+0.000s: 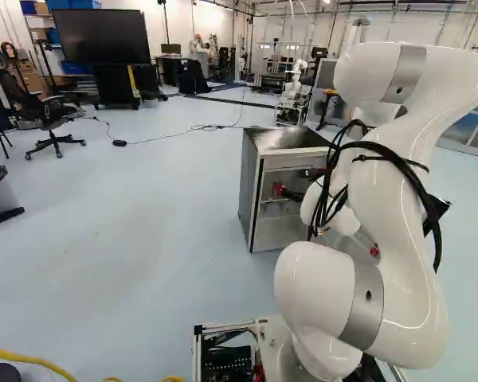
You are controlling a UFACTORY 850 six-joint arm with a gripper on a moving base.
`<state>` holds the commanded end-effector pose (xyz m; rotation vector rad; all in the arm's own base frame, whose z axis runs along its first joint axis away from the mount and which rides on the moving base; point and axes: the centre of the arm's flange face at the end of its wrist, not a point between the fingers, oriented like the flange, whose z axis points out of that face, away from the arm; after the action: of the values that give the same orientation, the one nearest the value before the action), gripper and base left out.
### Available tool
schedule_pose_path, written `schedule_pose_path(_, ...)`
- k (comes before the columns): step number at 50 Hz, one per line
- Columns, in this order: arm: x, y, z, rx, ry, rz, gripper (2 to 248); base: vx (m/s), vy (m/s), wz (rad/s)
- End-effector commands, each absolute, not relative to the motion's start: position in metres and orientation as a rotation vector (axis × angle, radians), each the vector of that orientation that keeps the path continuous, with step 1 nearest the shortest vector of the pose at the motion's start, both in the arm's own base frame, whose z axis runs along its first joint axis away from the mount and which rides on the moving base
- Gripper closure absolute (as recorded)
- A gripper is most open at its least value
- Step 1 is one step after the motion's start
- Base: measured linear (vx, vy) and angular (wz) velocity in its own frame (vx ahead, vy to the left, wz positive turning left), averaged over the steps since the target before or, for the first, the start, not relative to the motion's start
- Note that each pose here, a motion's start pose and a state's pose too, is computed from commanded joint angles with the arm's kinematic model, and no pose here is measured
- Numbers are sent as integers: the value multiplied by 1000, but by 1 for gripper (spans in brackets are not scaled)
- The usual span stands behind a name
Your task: Grab a drink from the fridge
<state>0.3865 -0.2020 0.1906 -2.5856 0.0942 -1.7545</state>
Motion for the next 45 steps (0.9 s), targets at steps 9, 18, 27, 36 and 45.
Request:
schedule_pose_path(9,398,-207,177,-2576,70,-1744,3,0,0,0)
schedule_pose_path(18,409,-211,164,-2569,52,-1738,3,0,0,0)
schedule_pose_path(27,422,-216,150,-2562,34,-1735,3,0,0,0)
schedule_pose_path(36,435,-220,136,-2554,15,-1735,3,0,0,0)
schedule_pose_path(45,448,-225,121,-2545,-5,-1737,3,0,0,0)
